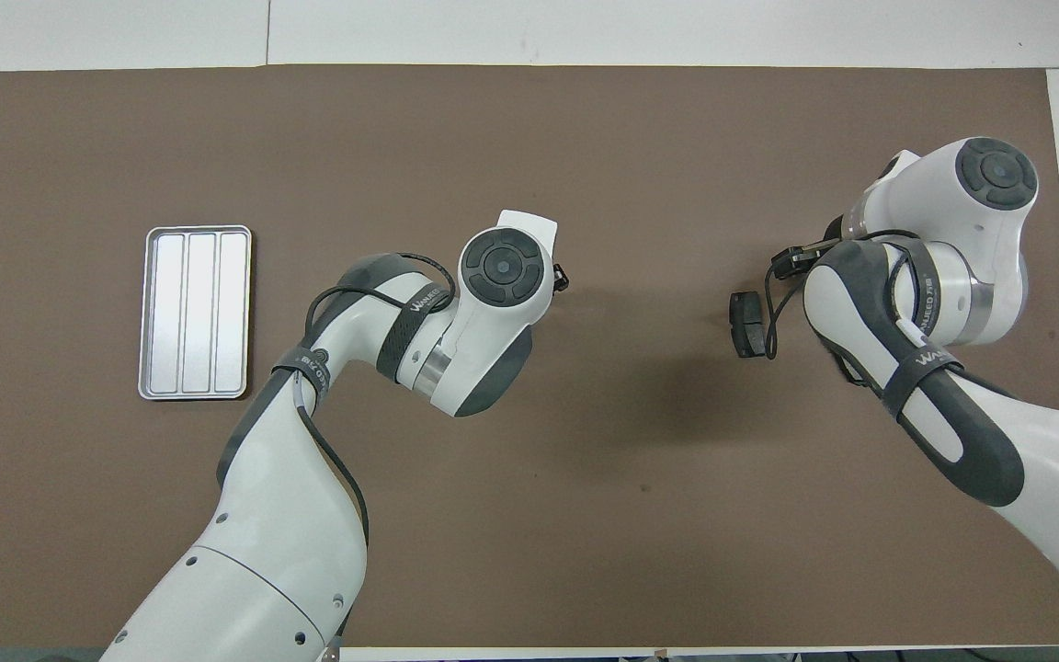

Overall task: Pick bearing gear from pile to tray
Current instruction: 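Carry the bearing over the silver tray with the left gripper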

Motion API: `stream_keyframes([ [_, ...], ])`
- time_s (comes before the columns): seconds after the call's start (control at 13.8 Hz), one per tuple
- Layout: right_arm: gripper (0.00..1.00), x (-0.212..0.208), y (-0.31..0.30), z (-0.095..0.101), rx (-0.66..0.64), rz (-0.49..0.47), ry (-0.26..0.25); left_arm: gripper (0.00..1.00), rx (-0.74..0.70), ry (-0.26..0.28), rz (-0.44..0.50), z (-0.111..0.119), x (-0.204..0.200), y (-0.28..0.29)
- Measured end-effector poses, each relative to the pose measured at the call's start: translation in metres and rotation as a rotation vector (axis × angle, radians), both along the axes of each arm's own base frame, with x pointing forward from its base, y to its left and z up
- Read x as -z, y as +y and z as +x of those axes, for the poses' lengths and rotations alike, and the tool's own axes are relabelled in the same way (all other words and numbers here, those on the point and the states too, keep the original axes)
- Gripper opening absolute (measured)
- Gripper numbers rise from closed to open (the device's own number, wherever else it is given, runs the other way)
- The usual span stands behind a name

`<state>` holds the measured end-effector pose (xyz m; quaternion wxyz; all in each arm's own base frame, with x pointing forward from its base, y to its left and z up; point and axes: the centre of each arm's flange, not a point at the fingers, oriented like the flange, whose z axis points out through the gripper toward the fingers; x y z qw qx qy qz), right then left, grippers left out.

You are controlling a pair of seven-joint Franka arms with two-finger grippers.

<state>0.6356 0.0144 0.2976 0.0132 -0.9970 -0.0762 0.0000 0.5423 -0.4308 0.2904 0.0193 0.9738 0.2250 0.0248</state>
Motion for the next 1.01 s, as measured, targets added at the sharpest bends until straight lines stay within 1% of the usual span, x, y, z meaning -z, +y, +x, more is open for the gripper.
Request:
stream_keyframes([
  [0.14,0.8,0.003,0.0,0.001,0.0,0.0,-0.008,0.8,0.001,0.002,0.001,-0.001,0.001,0.0],
  [0.36,0.8,0.008,0.0,0.001,0.001,0.0,-0.008,0.8,0.002,0.003,0.001,-0.002,0.001,-0.001],
  [0.43,0.8,0.008,0.0,0.002,0.001,0.0,-0.008,0.71,0.001,0.002,0.002,-0.001,0.0,0.0],
  [0.51,0.8,0.008,0.0,0.002,0.001,0.0,-0.008,0.7,0.002,0.002,0.002,-0.002,0.0,-0.001],
  [0.58,0.8,0.008,0.0,0.002,0.001,0.0,-0.009,0.64,0.002,0.002,0.003,-0.002,-0.001,0.0],
  [0.65,0.8,0.009,0.0,0.002,0.001,0.0,-0.013,0.53,0.003,0.0,0.002,-0.002,-0.003,0.0],
  [0.72,0.71,0.01,0.001,0.003,0.001,0.001,-0.02,0.41,0.004,-0.001,0.001,-0.002,-0.004,-0.001],
  [0.8,0.7,0.011,0.001,0.004,0.002,0.001,-0.025,0.41,0.005,-0.001,0.002,-0.003,-0.004,-0.001],
  [0.87,0.67,0.012,0.001,0.004,0.001,0.001,-0.026,0.36,0.009,-0.005,0.005,-0.003,-0.006,-0.001],
  [0.94,0.6,0.013,0.001,0.004,0.002,0.001,-0.025,0.36,0.017,-0.005,0.018,-0.004,-0.005,0.0],
  [1.01,0.6,0.013,0.001,0.004,0.002,0.001,-0.025,0.36,0.021,0.001,0.031,-0.005,-0.005,0.0],
])
